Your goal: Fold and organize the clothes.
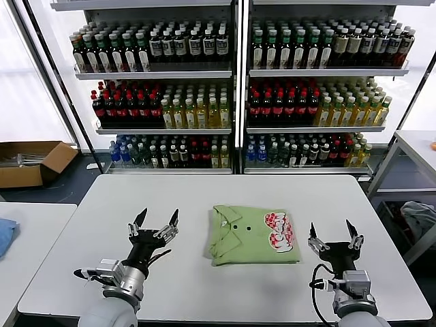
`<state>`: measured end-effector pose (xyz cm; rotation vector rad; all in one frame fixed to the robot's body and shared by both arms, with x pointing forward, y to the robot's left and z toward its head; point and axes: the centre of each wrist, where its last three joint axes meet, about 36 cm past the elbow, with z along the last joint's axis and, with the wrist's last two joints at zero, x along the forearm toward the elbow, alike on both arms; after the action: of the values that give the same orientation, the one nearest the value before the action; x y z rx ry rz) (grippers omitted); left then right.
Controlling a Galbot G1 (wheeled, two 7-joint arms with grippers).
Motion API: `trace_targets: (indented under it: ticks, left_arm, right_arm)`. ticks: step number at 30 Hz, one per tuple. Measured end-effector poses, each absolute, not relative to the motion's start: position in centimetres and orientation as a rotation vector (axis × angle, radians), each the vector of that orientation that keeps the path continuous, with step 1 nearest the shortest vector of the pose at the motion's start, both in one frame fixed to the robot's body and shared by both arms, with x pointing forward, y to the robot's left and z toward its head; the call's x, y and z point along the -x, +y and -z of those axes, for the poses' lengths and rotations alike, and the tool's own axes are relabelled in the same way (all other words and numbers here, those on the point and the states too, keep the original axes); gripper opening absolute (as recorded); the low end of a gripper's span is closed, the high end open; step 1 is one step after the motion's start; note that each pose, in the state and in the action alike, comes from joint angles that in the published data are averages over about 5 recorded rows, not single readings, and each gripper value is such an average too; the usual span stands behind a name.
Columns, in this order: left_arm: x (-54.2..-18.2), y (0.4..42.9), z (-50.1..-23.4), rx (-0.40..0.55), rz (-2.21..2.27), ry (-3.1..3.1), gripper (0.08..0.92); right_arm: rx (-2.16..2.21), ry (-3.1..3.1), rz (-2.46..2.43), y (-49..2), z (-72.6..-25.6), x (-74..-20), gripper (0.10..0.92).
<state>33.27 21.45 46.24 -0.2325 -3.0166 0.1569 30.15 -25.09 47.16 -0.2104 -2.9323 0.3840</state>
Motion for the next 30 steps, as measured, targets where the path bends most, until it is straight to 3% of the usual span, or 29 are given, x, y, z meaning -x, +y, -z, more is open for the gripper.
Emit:
trace_targets:
  ticks: [30]
  left_arm:
    - [-33.5, 22.9, -45.8, 0.207, -0.045, -3.013, 0.823]
  right_arm:
    - [0.256, -2.924, -0.453, -25.5, -47.4, -27.9, 0.823]
